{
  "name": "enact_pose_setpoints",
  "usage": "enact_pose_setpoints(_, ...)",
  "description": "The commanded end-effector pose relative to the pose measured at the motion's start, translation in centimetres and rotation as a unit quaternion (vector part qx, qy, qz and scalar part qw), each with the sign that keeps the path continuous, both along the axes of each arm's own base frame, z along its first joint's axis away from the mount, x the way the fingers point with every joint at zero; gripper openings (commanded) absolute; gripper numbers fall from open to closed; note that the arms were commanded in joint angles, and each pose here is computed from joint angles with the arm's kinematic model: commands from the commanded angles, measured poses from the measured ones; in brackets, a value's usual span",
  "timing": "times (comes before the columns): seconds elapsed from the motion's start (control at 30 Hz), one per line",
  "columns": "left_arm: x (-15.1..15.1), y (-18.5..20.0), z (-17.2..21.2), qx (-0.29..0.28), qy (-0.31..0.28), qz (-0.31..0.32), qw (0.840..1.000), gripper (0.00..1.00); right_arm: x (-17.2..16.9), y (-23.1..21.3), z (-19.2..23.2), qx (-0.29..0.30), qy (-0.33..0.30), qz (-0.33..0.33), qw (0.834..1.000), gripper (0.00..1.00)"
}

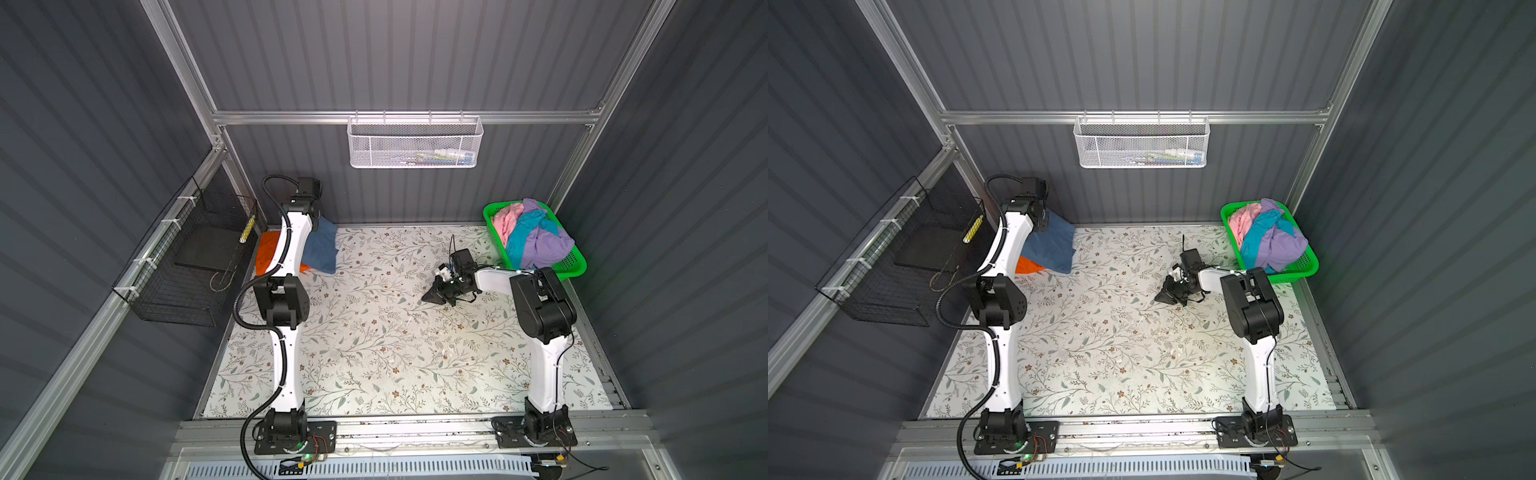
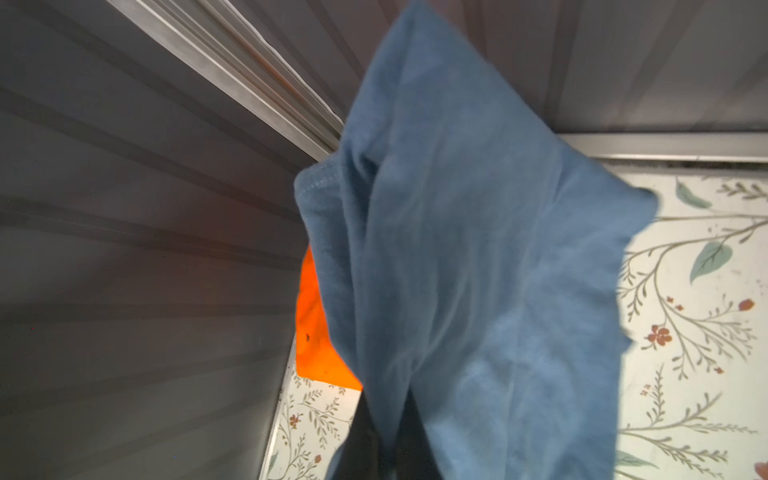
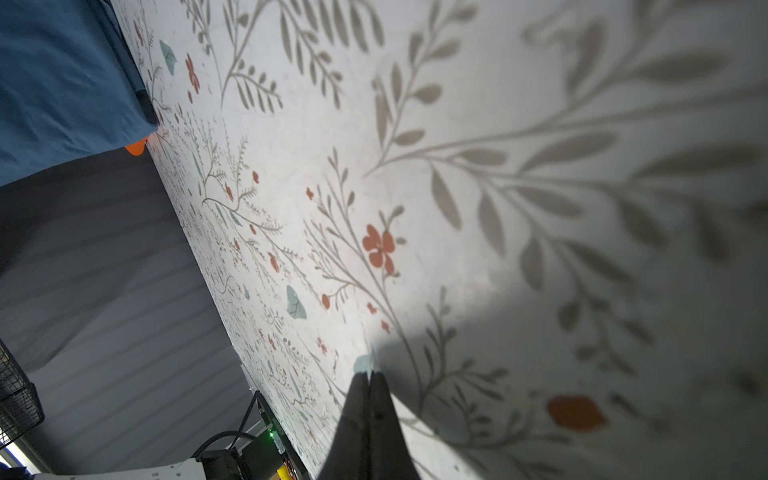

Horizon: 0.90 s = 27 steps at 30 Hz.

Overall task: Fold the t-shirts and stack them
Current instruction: 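Carry the blue shirt onto the orange shirt with left gripper while right withdraws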

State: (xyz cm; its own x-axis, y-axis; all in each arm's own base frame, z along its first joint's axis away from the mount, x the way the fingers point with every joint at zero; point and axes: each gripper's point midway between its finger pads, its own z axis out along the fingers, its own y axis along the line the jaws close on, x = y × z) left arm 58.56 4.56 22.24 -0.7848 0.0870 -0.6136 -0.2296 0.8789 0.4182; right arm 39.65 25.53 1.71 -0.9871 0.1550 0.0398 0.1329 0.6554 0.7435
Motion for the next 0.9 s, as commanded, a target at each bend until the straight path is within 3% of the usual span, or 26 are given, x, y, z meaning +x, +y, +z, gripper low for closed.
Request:
enact_pose_setpoints(0.0,-0.4,2.0,4.6,0.021,-0.048,0.017,0.998,0.0,0.1,0.4,-0.8,0.001,0.01,0.002,1.0,0.0)
enact_pose_setpoints(0.27,-0.6,4.7,0.3,-0.004,-0.01,0.043,0.999,0.01,-0.1,0.6,-1.1,0.001,0.012,0.005,1.0,0.0)
enact_pose_setpoints(0.43,-0.9,8.5,-1.8,0.002,0.001,0.092,0.996,0.14,-0.4,0.5,-1.4,-0.002,0.015,0.006,1.0,0.0)
enact_pose_setpoints(0.53,-1.6,11.1,-1.8,0.005,-0.009,0.133,0.991,0.46,-0.7,0.4,-1.8,-0.004,0.019,0.006,1.0,0.0)
enact_pose_setpoints(0.6,-1.9,11.7,-1.8,0.002,-0.012,0.144,0.99,0.6,-0.9,0.4,-2.0,-0.003,0.022,0.005,1.0,0.0)
enact_pose_setpoints(0.7,-1.9,10.9,-2.1,-0.022,-0.014,0.133,0.991,0.71,-0.8,0.4,-1.9,-0.001,0.02,0.003,1.0,0.0)
enact_pose_setpoints(0.87,-2.3,8.8,-3.1,-0.065,-0.005,0.113,0.991,0.71,-0.5,0.4,-0.6,-0.001,0.002,0.004,1.0,0.0)
